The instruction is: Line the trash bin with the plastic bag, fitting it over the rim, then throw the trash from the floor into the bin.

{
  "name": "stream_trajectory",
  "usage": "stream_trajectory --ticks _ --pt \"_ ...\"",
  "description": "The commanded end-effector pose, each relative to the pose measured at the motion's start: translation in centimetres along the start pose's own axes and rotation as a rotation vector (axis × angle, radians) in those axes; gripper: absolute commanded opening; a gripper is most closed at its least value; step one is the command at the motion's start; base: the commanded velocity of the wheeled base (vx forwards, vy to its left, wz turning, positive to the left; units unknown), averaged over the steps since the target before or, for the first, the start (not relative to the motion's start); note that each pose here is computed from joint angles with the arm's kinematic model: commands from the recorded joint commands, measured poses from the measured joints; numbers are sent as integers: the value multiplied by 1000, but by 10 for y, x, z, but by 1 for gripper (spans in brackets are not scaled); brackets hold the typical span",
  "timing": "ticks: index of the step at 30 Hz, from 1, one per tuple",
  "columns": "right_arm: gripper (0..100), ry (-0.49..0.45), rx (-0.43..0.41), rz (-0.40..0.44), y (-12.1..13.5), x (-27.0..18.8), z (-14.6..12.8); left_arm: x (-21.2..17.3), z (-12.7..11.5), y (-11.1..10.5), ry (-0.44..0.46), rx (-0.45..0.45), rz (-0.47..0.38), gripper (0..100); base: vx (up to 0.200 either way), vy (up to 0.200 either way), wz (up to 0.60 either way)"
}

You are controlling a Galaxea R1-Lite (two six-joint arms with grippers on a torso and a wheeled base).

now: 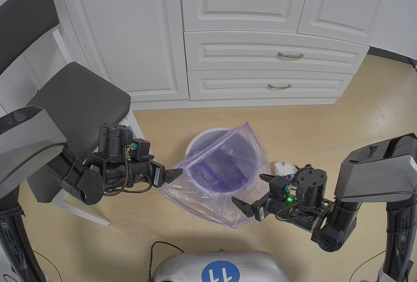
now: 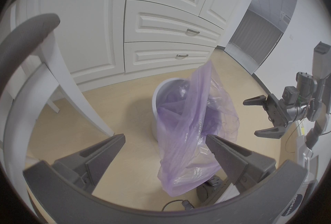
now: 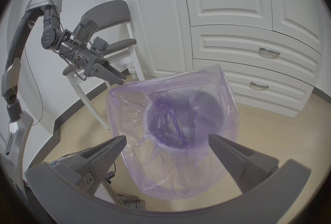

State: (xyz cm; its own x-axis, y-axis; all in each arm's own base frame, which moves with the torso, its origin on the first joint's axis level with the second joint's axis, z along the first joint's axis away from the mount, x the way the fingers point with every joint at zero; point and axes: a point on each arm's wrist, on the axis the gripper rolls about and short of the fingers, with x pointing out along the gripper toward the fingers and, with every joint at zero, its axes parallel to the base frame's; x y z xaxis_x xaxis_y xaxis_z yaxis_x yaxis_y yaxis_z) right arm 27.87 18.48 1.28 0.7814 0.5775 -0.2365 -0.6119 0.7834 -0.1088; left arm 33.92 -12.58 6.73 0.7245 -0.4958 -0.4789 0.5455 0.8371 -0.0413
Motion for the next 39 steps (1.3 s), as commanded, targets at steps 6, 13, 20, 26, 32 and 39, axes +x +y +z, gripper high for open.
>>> stream_trajectory --ticks 6,13,20,26,32,39 --pt "100 -5 2 -23 -7 -5 9 -35 18 -28 -30 101 36 100 0 0 0" --pt "100 96 18 -28 -15 -16 28 -45 14 -60 -10 140 -33 100 0 0 0" --pt "100 279 60 -106 -31 -5 24 -11 -17 -77 154 153 -61 100 0 0 0" --pt "100 331 160 -178 -55 29 -4 41 -53 -51 275 111 -9 100 0 0 0" --pt "100 357 189 -230 -79 41 -22 67 -69 -16 330 44 46 100 0 0 0" --pt "100 370 208 -249 -87 59 -42 81 -67 -10 294 -22 74 100 0 0 0"
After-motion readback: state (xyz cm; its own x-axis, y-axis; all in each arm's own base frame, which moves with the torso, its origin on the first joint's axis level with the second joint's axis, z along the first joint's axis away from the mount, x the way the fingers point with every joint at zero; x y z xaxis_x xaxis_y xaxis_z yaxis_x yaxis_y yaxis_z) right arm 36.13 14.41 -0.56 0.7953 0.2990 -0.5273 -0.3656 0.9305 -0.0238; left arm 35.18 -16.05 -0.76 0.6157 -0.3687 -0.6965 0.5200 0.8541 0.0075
